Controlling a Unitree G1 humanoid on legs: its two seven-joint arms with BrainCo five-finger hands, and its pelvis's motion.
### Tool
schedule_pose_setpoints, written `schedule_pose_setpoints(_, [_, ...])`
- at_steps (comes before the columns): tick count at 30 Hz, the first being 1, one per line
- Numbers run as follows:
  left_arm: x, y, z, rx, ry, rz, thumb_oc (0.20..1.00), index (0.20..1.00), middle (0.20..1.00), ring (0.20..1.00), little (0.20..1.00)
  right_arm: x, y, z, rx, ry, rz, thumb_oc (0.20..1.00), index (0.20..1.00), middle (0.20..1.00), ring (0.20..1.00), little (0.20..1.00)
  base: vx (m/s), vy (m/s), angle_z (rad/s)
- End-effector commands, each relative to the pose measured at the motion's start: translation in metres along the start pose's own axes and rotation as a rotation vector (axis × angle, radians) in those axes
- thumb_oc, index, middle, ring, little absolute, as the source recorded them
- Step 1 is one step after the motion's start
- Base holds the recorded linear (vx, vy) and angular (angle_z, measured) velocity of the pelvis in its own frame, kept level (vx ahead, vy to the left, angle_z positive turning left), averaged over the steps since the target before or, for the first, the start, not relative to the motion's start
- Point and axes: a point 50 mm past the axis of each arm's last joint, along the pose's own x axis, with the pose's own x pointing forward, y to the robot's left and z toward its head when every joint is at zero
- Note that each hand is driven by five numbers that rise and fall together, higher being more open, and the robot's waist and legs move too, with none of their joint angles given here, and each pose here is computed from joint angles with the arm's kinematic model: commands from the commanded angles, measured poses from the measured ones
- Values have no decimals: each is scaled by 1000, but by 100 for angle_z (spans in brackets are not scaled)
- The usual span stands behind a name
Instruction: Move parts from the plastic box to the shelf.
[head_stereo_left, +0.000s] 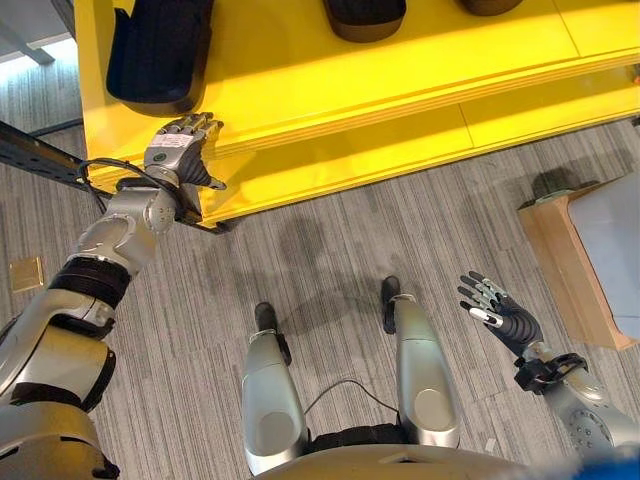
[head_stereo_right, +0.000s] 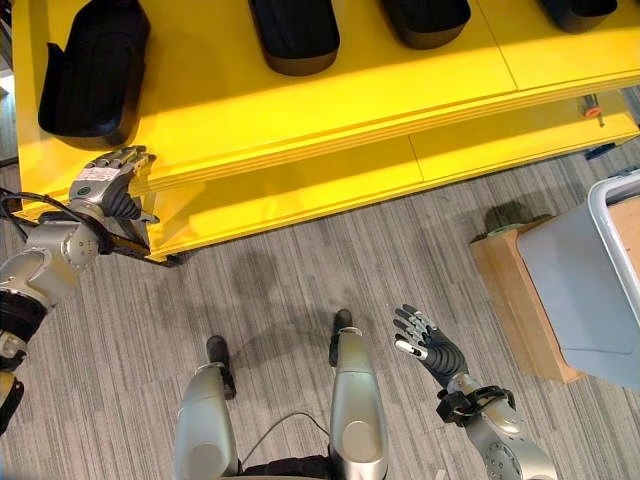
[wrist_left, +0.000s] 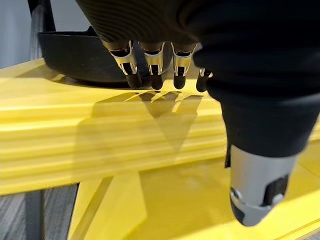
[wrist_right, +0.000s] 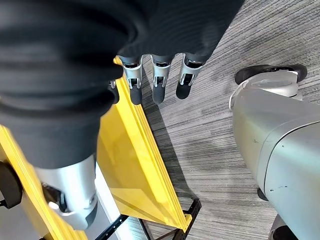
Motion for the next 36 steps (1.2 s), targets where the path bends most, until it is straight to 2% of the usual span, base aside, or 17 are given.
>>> schedule_pose_setpoints(1, [3, 23, 8, 48, -69, 82, 1000, 1000, 1000, 1000, 1000, -2, 0, 7, -1, -55, -4, 1000, 1000, 1000, 1000, 1000, 0, 0, 0])
schedule_pose_setpoints(7, [-15, 9, 12, 28, -121, 32, 1000, 1000, 1000, 1000, 1000, -4, -1, 6, 2, -59, -12, 1000, 1000, 1000, 1000, 1000, 0, 0, 0])
schedule_pose_setpoints(12, [-44, -9, 6, 7, -137, -51, 1000, 1000, 1000, 1000, 1000, -6, -2, 8, -6, -66, -22, 1000, 1000, 1000, 1000, 1000, 0, 0, 0])
schedule_pose_setpoints(19, [-69, -26, -20, -12, -42, -125, 1000, 1000, 1000, 1000, 1000, -8, -4, 10, -20, -66, -23, 1000, 1000, 1000, 1000, 1000, 0, 0, 0])
schedule_pose_setpoints(26, [-72, -21, -45, -11, 75, -98, 1000, 1000, 1000, 1000, 1000, -8, -4, 11, -26, -61, -16, 1000, 1000, 1000, 1000, 1000, 0, 0, 0])
schedule_pose_setpoints(36, [-63, 9, -70, -35, 201, 58, 1000, 1000, 1000, 1000, 1000, -5, -3, 11, -17, -61, -4, 1000, 1000, 1000, 1000, 1000, 0, 0, 0])
